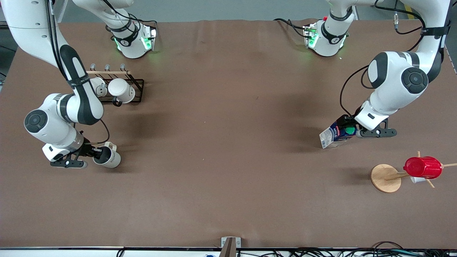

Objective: Place cup and milk on table
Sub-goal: 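Grasp the white mug with the right gripper while the left gripper grasps the milk, then carry the mug and milk toward the table middle with both grippers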

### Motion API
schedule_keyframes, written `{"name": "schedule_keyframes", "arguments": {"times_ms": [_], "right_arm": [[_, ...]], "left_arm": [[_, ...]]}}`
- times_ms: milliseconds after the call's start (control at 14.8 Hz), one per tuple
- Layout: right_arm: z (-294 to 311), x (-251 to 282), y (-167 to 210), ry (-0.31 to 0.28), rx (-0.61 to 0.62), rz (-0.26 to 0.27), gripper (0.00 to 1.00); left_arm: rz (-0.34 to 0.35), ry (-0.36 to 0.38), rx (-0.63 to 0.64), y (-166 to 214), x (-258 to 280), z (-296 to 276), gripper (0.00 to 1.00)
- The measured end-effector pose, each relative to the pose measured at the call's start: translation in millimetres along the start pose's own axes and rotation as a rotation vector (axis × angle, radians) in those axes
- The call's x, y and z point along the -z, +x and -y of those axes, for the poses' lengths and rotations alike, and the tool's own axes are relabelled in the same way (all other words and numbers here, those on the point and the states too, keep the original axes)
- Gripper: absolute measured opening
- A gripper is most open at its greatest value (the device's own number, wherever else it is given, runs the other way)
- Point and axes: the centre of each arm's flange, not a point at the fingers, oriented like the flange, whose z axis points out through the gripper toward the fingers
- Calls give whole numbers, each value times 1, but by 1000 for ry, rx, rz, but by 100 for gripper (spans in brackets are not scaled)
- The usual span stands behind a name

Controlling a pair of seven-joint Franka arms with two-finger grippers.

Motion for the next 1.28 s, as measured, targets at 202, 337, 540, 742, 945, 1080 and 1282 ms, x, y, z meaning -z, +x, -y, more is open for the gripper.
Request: {"name": "schedule_keyframes", "arguments": {"times_ms": [202, 337, 540, 742, 945, 1080, 1282], "right_arm": [[23, 35, 7, 15, -6, 72, 5], [66, 80, 14, 20, -59, 107, 5], [169, 133, 14, 20, -164, 104, 5], [283, 150, -13, 23, -261, 84, 5], [386, 150, -48, 26, -333, 72, 5], [444, 130, -73, 13, -346, 77, 5], [514, 92, -102, 21, -349, 57, 5]], "left_arm": [[-17, -2, 0, 4, 5, 0, 50], [-30, -3, -1, 8, 10, -1, 41], [-59, -6, -7, 18, 26, -6, 38], [-46, -11, -34, 30, 58, -25, 38], [-37, -20, -42, 36, 77, -56, 37], [-39, -26, -38, 36, 79, -74, 30], [-37, -30, -36, 36, 77, -84, 30]]}}
